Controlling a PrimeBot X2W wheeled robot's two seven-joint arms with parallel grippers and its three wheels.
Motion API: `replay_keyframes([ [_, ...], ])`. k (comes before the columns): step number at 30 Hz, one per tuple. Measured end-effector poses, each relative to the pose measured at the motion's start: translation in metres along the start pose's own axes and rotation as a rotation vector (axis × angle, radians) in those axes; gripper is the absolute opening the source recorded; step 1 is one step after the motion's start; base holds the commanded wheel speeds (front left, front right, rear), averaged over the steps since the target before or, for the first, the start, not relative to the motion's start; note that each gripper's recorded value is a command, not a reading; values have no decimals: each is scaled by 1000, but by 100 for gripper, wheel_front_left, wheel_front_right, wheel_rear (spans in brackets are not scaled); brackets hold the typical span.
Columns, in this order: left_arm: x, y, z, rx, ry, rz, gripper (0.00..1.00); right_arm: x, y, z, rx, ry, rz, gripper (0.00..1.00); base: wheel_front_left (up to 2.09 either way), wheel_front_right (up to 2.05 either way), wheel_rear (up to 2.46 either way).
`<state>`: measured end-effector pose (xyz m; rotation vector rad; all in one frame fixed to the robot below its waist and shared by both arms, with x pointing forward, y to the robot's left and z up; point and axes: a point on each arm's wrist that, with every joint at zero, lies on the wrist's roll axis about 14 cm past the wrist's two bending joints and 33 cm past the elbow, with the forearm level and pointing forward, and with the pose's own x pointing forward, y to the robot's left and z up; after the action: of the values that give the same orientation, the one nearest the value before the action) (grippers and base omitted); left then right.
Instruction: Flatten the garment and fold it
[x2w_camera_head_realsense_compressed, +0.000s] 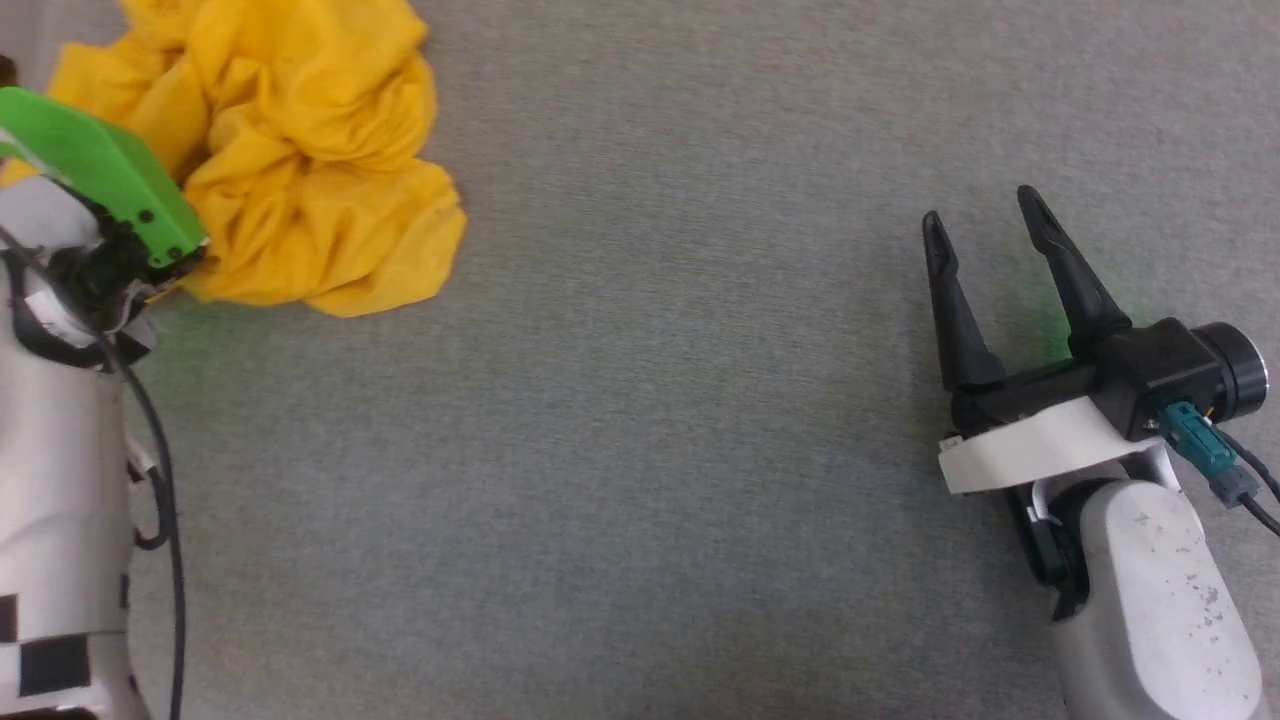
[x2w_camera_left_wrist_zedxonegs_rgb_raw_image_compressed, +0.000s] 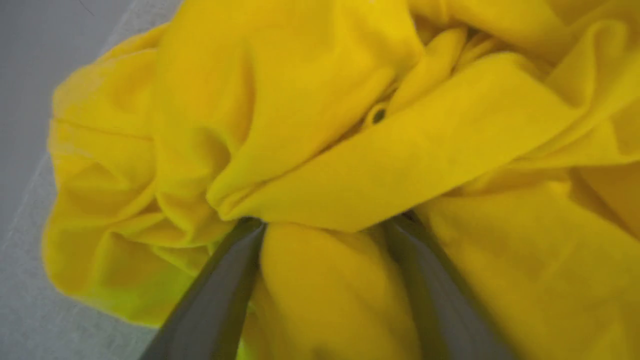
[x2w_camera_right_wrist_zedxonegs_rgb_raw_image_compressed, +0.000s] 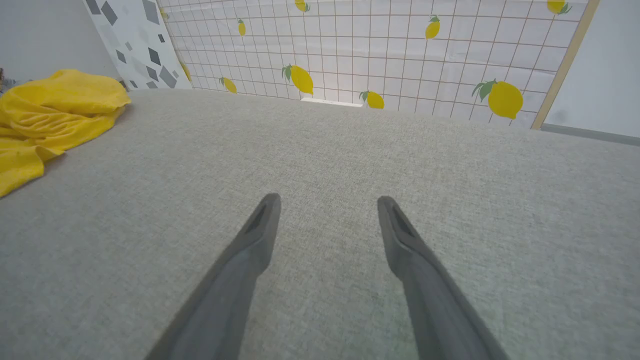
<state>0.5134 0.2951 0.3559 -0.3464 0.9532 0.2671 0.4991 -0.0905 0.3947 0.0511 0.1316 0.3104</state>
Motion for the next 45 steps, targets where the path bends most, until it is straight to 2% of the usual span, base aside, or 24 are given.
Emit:
replay_keyframes([
  [1, 2, -1, -1, 6, 6, -2, 100, -1, -3, -1, -2, 1, -6, 100, 0, 0, 0],
  [2, 3, -1, -3, 18, 13, -6, 64, -1, -4, -1, -2, 0, -11, 100, 0, 0, 0],
  [3, 2, -2, -3, 34, 12, -15, 22, -2, -5, 0, -2, -1, -13, 100, 0, 0, 0],
  [4, 1, 0, -2, 41, 3, -20, 0, -3, -6, 1, -2, -2, -15, 100, 0, 0, 0],
  [7, -7, -1, 3, 82, -69, -45, 0, -7, -8, 5, -1, -8, -23, 100, 0, 0, 0],
  [12, -42, -16, 50, 181, -384, -97, 0, -23, -14, 19, 1, -29, -52, 100, 0, 0, 0],
  [17, -131, -60, 124, 306, -832, -194, 0, -53, -22, 35, 2, -45, -102, 100, 0, 0, 0],
  [20, -191, -93, 149, 371, -1056, -277, 0, -70, -26, 49, 0, -73, -125, 100, 0, 0, 0],
  [25, -274, -155, 150, 412, -1287, -472, 0, -99, -32, 77, -18, -134, -166, 100, 0, 0, 0],
  [28, -312, -195, 138, 411, -1358, -609, 0, -116, -38, 93, -30, -169, -197, 100, 0, 0, 0],
  [31, -340, -242, 119, 404, -1384, -760, 0, -134, -46, 103, -40, -188, -234, 100, 0, 0, 0],
  [35, -358, -303, 79, 383, -1312, -978, 0, -159, -59, 112, -50, -206, -293, 100, 0, 0, 0],
  [37, -357, -327, 60, 402, -1265, -1044, 0, -170, -66, 113, -52, -206, -323, 100, 0, 0, 0],
  [41, -326, -362, 9, 435, -1067, -1130, 0, -192, -79, 114, -59, -207, -384, 100, 0, 0, 0],
  [43, -295, -370, -25, 477, -927, -1126, 0, -202, -85, 112, -56, -198, -414, 100, 0, 0, 0],
  [45, -255, -371, -65, 551, -761, -1074, 0, -211, -91, 113, -55, -200, -440, 100, 0, 0, 0],
])
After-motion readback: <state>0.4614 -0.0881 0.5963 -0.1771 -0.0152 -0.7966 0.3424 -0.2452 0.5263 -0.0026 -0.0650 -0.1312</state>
